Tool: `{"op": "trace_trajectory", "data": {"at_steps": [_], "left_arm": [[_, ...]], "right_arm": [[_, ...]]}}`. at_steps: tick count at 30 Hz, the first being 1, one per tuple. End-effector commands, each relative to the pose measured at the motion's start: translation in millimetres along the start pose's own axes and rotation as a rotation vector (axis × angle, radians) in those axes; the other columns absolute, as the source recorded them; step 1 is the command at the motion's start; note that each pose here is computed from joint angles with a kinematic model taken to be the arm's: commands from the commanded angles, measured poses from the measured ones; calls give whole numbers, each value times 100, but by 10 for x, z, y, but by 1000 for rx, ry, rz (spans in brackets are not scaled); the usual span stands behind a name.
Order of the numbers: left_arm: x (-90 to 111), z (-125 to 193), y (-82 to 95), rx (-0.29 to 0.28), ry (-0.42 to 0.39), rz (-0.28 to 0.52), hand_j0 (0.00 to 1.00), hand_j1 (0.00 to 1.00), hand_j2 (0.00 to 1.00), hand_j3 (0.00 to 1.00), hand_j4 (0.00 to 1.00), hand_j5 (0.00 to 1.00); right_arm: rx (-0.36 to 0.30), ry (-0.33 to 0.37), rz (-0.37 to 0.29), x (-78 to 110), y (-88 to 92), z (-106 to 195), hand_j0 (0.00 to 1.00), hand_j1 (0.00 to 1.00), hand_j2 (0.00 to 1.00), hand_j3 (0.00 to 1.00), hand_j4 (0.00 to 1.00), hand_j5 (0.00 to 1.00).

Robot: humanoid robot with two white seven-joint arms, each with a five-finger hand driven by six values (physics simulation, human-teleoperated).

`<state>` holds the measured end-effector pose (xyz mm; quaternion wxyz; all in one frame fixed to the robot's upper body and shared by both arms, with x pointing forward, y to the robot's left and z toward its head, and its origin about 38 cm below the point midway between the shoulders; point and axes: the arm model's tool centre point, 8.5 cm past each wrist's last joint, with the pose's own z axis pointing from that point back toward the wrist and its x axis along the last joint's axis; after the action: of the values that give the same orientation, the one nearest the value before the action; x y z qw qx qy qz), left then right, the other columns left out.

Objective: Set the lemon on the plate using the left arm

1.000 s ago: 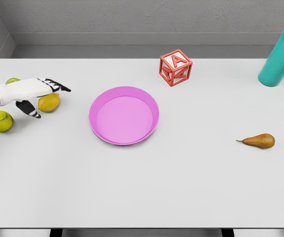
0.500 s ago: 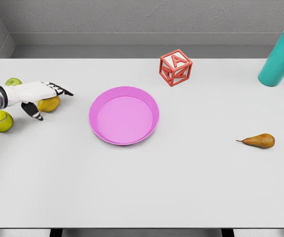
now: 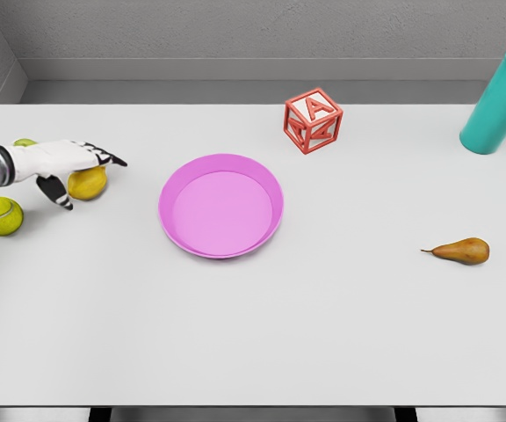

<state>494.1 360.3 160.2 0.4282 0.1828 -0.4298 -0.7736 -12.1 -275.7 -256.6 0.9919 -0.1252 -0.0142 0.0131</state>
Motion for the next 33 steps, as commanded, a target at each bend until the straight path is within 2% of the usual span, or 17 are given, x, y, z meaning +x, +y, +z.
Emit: {"op": "trace_trajectory", "data": {"at_steps": [1,4,5,13,15,18,25,33], "left_arm": [[39,-49,-10,-1,-11,5,100,100,100,100,100,100],[41,-59,-21,-11,-6,-6,99,99,99,99,99,99],[32,-54,-27,-17,0,-12,92,92,92,92,92,92],[15,-30,-26,-16,4,-12,82,82,82,82,82,82],[13,-25,0,-11,3,-12,76,76,76,76,76,76],[8,-18,9,-8,4,-11,76,76,76,76,76,76],[48,-44,16,-14,-6,-24,65,65,65,65,65,65],[68,-44,46,4,-19,-10,64,64,64,64,64,64]], "right_arm": [[0,0,0,0,0,0,100,100,100,100,100,100],[0,0,0,0,0,0,100,100,100,100,100,100],[0,0,0,0,0,0,100,100,100,100,100,100],[0,0,0,0,0,0,100,100,100,100,100,100],[0,0,0,0,0,0,100,100,100,100,100,100],[0,0,0,0,0,0,100,100,100,100,100,100],[0,0,0,0,0,0,100,100,100,100,100,100],[0,0,0,0,0,0,100,100,100,100,100,100]]}}
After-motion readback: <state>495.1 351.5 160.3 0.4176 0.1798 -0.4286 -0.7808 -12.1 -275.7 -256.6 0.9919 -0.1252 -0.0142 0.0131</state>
